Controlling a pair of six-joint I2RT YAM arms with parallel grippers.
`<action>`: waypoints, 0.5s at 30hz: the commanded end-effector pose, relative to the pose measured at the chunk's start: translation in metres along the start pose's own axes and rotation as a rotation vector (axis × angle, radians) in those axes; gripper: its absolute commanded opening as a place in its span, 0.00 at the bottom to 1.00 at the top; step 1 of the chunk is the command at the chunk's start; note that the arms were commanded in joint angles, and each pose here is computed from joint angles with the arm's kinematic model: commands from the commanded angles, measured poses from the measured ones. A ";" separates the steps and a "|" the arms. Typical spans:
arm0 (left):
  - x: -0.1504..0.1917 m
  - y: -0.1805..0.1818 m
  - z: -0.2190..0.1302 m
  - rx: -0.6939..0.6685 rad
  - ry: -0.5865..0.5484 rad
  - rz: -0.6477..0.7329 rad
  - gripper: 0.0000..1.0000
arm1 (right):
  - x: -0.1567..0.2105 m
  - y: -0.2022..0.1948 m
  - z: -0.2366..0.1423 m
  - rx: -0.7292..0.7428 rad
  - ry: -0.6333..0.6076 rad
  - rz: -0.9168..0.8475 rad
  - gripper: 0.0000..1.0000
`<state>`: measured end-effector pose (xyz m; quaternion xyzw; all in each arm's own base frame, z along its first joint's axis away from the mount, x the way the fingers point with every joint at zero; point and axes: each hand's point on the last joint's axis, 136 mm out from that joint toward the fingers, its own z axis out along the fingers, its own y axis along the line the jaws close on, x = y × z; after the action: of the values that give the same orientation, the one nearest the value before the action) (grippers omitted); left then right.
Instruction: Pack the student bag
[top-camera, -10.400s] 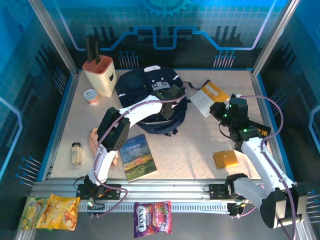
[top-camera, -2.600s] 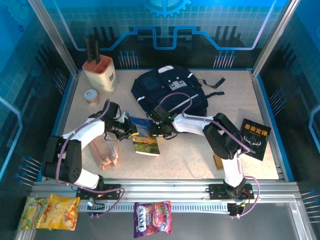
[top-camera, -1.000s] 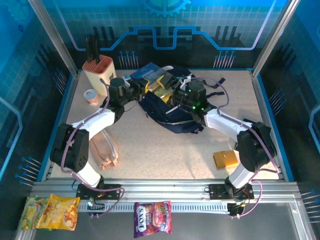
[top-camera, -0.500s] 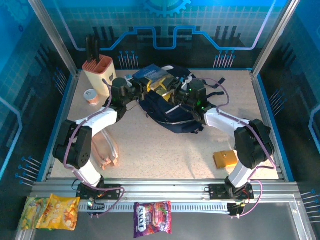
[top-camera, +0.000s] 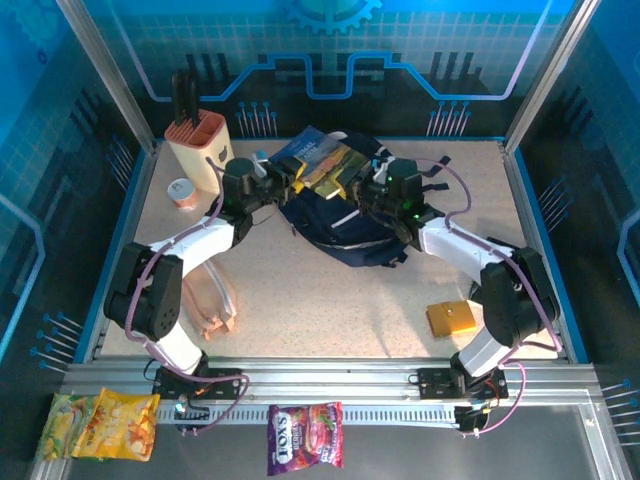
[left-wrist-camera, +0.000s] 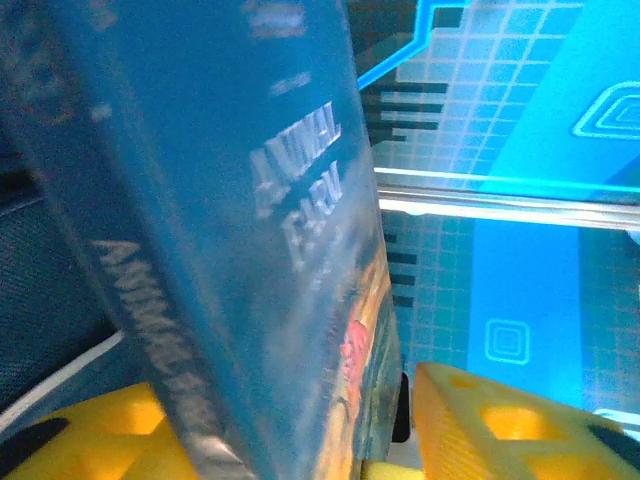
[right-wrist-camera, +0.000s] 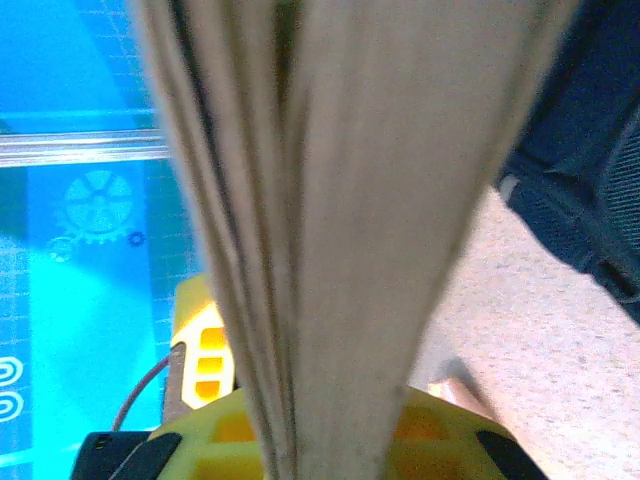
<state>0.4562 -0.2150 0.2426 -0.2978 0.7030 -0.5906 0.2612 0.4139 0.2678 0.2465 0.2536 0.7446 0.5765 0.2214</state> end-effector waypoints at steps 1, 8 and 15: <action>0.011 -0.023 -0.007 -0.014 0.032 0.219 0.65 | -0.019 0.008 -0.023 0.037 -0.082 -0.113 0.06; 0.060 -0.017 0.016 -0.171 0.163 0.584 0.92 | -0.057 -0.007 -0.075 0.148 -0.234 -0.222 0.07; 0.111 -0.001 0.052 -0.272 0.331 0.943 0.96 | -0.087 -0.031 -0.140 0.280 -0.356 -0.242 0.07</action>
<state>0.4241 -0.3238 0.2751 0.0270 0.8236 -0.4428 0.3532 0.3999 0.1249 0.2465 0.2997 0.7834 0.4179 0.3490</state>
